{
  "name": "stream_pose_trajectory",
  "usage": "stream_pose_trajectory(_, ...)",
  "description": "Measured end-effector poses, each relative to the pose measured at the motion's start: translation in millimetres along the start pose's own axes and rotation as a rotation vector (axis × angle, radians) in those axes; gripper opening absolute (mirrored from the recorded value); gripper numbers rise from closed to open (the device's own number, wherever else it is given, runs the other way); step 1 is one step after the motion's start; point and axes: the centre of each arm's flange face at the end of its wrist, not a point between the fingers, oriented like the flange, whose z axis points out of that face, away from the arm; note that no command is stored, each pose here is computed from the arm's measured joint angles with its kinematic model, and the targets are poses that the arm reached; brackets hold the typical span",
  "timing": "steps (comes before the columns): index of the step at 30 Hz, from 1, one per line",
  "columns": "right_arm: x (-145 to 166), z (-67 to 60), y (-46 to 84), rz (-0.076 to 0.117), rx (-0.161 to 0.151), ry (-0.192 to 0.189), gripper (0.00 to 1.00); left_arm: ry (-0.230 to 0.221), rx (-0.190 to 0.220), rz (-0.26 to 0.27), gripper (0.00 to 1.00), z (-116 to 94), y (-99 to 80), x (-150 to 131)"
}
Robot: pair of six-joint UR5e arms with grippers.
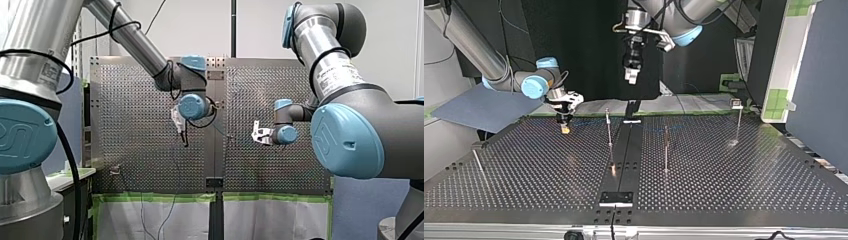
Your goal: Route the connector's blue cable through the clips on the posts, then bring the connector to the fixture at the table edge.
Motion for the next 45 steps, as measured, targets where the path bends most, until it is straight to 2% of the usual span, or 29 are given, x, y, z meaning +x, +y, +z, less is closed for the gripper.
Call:
stream_pose_trajectory(5,-0.2,0.0,-1.0,0.003,0.008,-0.001,0.00,0.010,-0.028,0.009,1.00,-17.1,10.6,-6.5)
stream_pose_trajectory(12,-0.8,-0.5,-1.7,0.006,0.013,-0.005,0.00,-0.013,-0.067,0.019,1.00,-36.0,23.6,-17.1)
stream_pose_trajectory(15,-1.0,-0.7,-1.7,0.006,0.013,-0.007,0.00,-0.014,-0.080,0.022,1.00,-44.9,29.9,-11.5)
stream_pose_trajectory(24,-0.8,-0.6,-1.3,0.006,0.012,-0.008,0.00,0.032,-0.066,0.056,1.00,-69.4,48.7,27.6)
stream_pose_trajectory(33,0.8,-0.4,1.5,0.004,0.008,-0.005,0.00,0.001,-0.014,0.023,1.00,-84.4,59.6,17.5)
stream_pose_trajectory(39,13.2,-2.6,11.2,0.002,-0.035,0.001,0.00,-0.009,-0.017,0.022,1.00,-99.8,72.6,17.6)
stream_pose_trajectory(45,42.3,-11.3,18.3,0.004,-0.096,0.009,0.00,0.020,-0.026,0.047,1.00,-116.0,88.4,27.2)
